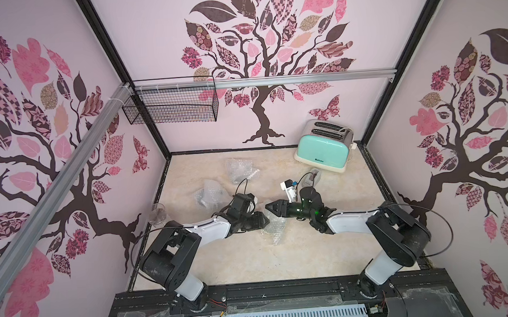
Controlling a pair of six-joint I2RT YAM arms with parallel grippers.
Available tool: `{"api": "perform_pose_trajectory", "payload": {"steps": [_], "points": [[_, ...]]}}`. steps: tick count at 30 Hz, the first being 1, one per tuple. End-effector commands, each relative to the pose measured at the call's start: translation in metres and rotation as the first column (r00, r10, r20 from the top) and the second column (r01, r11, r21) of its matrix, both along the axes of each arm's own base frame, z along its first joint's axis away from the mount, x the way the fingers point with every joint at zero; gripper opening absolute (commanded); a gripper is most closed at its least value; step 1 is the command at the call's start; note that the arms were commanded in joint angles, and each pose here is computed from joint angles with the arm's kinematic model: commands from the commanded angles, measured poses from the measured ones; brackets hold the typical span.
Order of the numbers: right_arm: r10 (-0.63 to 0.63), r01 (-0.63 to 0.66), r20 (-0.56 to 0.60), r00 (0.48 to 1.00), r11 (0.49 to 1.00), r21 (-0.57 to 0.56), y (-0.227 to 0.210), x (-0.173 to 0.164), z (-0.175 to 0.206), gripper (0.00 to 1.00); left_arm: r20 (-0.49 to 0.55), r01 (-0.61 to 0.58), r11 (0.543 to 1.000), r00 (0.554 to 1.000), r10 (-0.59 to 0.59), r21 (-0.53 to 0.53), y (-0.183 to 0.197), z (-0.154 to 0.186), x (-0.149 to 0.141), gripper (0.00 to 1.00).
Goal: Wrap bowls in bubble wrap
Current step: Wrap the bowl in bubble wrap.
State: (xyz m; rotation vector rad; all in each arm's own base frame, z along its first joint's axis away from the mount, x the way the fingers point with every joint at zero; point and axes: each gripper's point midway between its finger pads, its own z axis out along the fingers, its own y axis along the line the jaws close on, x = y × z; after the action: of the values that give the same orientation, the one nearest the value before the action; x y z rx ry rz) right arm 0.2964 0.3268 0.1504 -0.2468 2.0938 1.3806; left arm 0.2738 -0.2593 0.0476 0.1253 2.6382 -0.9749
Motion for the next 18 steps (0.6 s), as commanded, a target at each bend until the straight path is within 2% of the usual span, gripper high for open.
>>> {"api": "perform_pose_trajectory", "payload": {"steps": [1, 4, 9, 13, 18], "points": [[0.016, -0.005, 0.117, 0.993, 0.995, -0.095, -0.010, 0.000, 0.014, 0.50, 0.005, 0.005, 1.000, 1.000, -0.005, 0.013, 0.001, -0.001, 0.001, 0.45], [0.003, 0.020, 0.137, 0.991, 0.986, -0.163, -0.020, -0.002, 0.007, 0.41, 0.015, 0.010, 1.000, 1.000, -0.010, -0.001, -0.001, 0.003, 0.000, 0.45], [0.037, -0.026, 0.051, 0.998, 0.979, -0.204, -0.016, -0.006, -0.022, 0.16, 0.029, 0.016, 1.000, 0.999, -0.016, -0.018, -0.002, 0.010, 0.000, 0.45], [0.046, -0.045, 0.003, 0.999, 0.984, -0.171, -0.005, -0.003, -0.035, 0.11, 0.027, 0.022, 0.999, 0.999, -0.021, -0.028, -0.003, 0.011, -0.002, 0.45], [0.071, -0.080, -0.049, 0.996, 0.978, -0.191, 0.011, -0.002, -0.059, 0.10, 0.023, 0.021, 0.999, 1.000, -0.021, -0.033, -0.005, 0.010, -0.001, 0.45]]}}
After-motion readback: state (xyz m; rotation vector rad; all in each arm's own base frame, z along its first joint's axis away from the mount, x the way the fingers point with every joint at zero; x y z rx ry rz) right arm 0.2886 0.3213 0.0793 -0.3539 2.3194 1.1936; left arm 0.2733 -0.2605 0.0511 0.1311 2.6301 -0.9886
